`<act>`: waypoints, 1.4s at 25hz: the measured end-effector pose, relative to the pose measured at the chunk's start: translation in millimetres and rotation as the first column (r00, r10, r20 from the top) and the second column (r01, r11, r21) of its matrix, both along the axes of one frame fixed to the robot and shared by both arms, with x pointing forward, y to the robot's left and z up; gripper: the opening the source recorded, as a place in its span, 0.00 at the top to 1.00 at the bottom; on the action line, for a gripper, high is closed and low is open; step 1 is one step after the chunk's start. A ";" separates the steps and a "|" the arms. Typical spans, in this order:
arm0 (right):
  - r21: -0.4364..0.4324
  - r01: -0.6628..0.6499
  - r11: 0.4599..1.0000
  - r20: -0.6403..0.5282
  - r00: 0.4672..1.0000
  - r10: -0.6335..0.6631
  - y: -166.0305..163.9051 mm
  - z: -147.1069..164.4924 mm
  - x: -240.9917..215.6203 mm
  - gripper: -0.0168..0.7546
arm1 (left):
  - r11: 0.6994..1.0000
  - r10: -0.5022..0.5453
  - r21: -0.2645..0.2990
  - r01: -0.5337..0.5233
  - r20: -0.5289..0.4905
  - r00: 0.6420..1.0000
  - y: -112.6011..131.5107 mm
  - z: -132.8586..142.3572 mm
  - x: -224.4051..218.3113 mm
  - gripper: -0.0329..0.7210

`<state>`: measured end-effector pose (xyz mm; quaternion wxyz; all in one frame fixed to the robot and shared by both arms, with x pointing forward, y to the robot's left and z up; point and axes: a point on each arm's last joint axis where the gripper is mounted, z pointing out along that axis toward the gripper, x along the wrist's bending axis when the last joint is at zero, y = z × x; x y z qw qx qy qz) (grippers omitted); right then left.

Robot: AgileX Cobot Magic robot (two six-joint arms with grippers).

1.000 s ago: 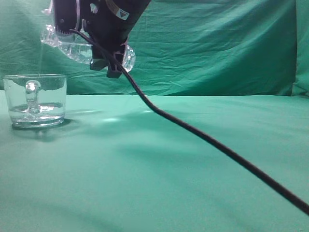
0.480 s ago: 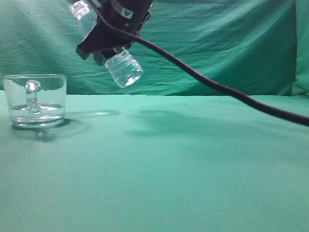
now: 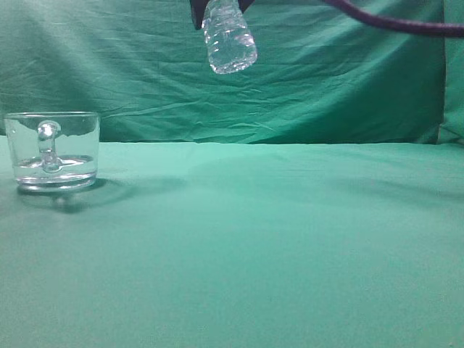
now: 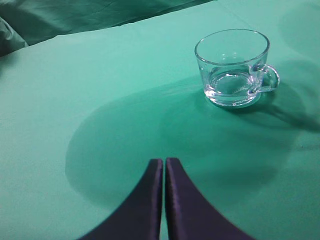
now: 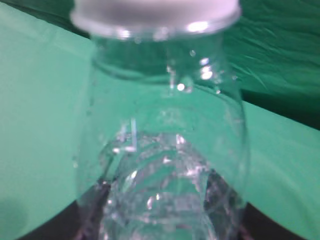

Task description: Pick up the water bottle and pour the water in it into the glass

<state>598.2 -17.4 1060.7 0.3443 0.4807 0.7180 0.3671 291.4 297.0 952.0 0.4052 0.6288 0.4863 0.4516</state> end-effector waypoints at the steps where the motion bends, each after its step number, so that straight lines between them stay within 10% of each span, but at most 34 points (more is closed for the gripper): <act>1: -0.001 -0.001 1.000 -0.010 1.000 0.001 -4.1 0.4 -5.0 0.53 | 1.000 0.000 0.000 0.000 0.000 1.000 0.0 0.0 0.0 0.96; 14: 0.129 -0.217 0.968 0.075 0.975 0.209 -75.0 32.6 -88.6 0.53 | 1.000 0.000 0.000 0.000 0.000 1.000 0.0 0.0 0.0 0.96; 26: 0.238 -0.123 0.963 0.077 0.991 0.107 -185.1 -3.7 -100.3 0.53 | 1.000 0.000 0.000 0.000 0.000 1.000 0.0 0.0 0.0 0.96; 35: 0.210 -0.319 0.924 0.103 0.947 0.304 -191.3 -50.7 -94.7 0.53 | 1.000 0.000 0.000 0.000 0.000 1.000 0.0 0.0 0.0 0.96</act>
